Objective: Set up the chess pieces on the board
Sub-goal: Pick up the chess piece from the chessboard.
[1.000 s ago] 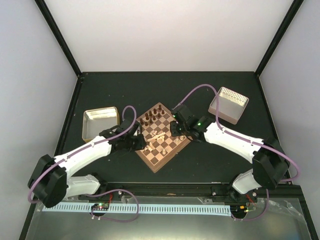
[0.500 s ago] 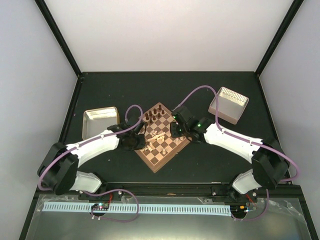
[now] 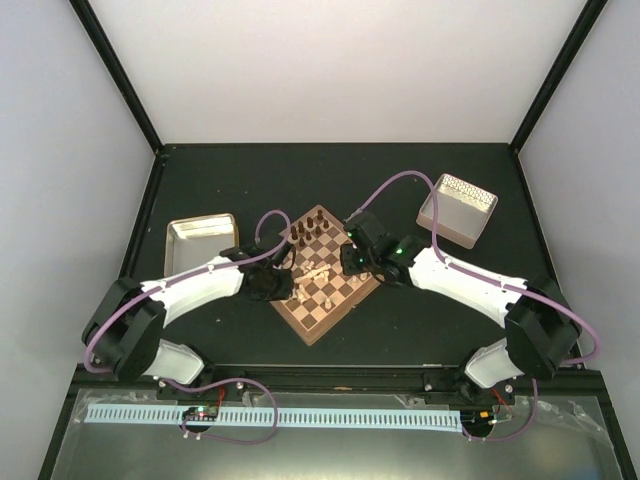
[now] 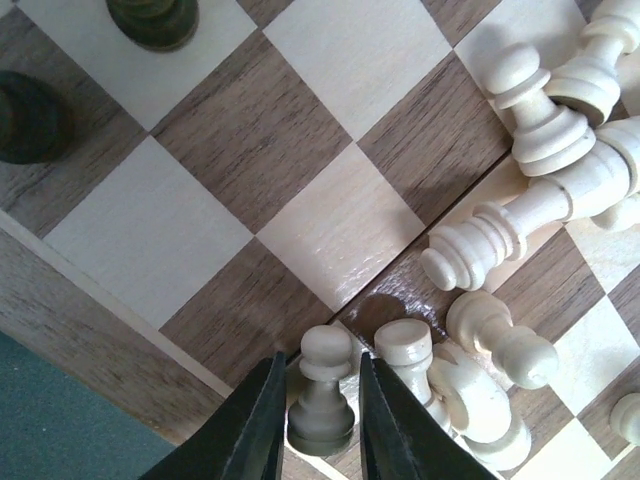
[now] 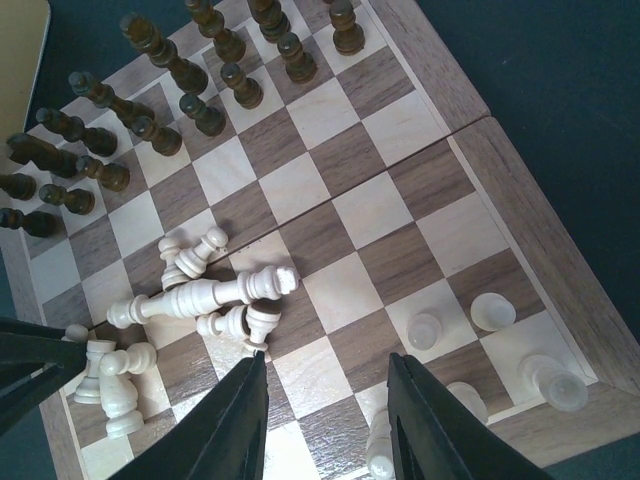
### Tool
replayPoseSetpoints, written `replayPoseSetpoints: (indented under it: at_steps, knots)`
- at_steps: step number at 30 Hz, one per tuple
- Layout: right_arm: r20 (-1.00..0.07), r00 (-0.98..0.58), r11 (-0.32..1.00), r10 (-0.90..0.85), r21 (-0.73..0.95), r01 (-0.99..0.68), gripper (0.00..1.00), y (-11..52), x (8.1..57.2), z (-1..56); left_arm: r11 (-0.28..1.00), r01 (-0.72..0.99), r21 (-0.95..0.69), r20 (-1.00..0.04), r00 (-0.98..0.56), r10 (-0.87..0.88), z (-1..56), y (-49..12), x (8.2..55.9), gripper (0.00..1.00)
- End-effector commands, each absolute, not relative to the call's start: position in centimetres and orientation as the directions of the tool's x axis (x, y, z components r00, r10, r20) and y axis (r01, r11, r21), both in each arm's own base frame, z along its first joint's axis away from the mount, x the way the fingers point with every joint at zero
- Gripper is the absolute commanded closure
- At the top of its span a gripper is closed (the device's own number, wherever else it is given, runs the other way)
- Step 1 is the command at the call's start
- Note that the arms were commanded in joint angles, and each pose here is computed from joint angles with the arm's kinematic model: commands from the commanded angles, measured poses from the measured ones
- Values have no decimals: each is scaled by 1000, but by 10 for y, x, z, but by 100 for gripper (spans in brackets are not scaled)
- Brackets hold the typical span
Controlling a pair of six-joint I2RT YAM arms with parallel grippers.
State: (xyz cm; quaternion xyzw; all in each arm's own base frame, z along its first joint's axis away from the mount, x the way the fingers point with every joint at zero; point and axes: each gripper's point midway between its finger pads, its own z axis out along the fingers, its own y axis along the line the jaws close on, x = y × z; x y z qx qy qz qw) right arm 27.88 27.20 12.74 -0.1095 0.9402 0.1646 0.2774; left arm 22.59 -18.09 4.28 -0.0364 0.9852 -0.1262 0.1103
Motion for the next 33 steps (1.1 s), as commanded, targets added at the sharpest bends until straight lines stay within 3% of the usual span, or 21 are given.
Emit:
replayPoseSetpoints:
  at_steps: [1, 9, 16, 28, 33]
  knots:
    - [-589, -801, 913, -105, 263, -313, 65, 274, 282, 138, 973, -30, -228, -165, -984, -69, 38, -180, 219, 75]
    - [-585, -805, 909, -100, 275, -313, 65, 276, 282, 136, 979, -3, -204, -152, -988, -35, 40, -179, 211, 67]
    - [-584, -806, 909, -97, 277, -310, 65, 276, 281, 136, 987, 36, -157, -131, -991, 16, 38, -180, 204, 76]
    - [-582, -807, 906, -98, 284, -314, 66, 277, 280, 134, 989, 65, -130, -117, -992, 49, 32, -180, 197, 76]
    - [-584, -806, 905, -96, 287, -316, 66, 277, 280, 135, 989, 81, -127, -122, -990, 65, 31, -181, 199, 87]
